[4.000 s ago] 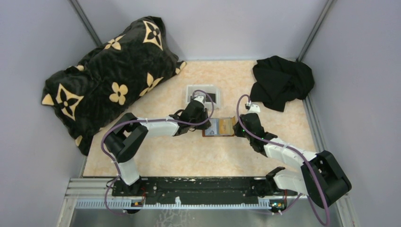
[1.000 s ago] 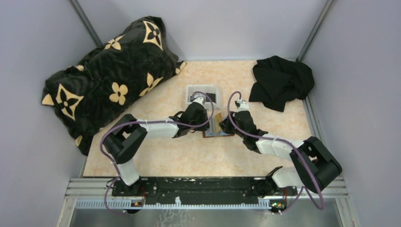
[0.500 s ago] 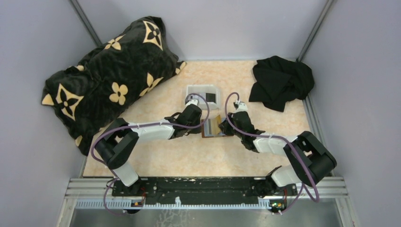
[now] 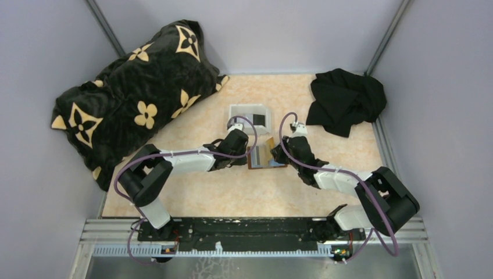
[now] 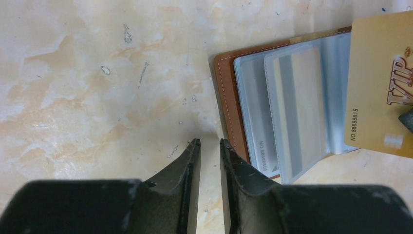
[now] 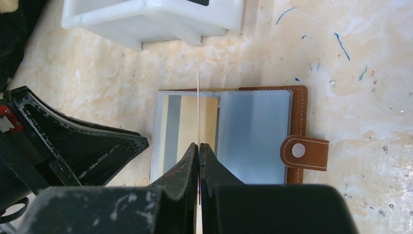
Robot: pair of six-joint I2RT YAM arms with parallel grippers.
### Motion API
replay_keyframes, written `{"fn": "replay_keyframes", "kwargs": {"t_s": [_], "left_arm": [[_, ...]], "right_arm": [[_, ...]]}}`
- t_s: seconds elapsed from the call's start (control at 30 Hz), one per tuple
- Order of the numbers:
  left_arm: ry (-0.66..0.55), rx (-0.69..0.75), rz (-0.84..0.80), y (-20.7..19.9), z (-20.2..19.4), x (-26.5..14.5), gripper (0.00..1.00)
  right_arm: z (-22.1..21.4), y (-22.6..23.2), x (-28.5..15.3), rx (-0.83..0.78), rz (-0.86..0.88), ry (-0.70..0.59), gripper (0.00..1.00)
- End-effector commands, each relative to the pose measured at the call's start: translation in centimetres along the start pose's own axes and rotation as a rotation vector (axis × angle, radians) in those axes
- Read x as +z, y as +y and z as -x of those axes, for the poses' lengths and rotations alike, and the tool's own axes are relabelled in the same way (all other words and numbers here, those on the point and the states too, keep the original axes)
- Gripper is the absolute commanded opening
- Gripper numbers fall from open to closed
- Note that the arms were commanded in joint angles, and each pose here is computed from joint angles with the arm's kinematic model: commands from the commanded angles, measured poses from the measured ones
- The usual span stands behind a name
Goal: Put the credit cards into the card holder
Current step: Insert the credit card into the card holder.
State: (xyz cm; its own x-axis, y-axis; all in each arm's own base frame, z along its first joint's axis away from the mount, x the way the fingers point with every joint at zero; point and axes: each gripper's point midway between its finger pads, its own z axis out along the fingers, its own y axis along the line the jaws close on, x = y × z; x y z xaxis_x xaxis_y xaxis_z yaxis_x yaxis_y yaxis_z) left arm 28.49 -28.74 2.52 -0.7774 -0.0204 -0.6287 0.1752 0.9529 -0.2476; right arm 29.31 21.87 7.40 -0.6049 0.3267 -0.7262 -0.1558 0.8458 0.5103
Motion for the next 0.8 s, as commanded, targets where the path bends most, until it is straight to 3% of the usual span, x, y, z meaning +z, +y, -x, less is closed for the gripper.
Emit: {"fn": "replay_keyframes", "kwargs": {"t_s": [0.0,0.33,0.77], "left_arm": [[0.045,-0.002,0.012,0.4,-1.5,0.4,0.27],[0.051,0.000,0.006,0.2,-1.6,0.6,0.27],[0.063,0.005,0.008,0.2,-1.8,0.8,0.27]], "right_arm": [[0.5,-0.2,0.0,-0.024,-0.012,-0.036,0.00],[-0.7,-0.9,0.5,-0.032,-0.023,-0.012,0.00],[-2.6,-0.8,0.8,0.088,0.059,0.019,0.00]]}}
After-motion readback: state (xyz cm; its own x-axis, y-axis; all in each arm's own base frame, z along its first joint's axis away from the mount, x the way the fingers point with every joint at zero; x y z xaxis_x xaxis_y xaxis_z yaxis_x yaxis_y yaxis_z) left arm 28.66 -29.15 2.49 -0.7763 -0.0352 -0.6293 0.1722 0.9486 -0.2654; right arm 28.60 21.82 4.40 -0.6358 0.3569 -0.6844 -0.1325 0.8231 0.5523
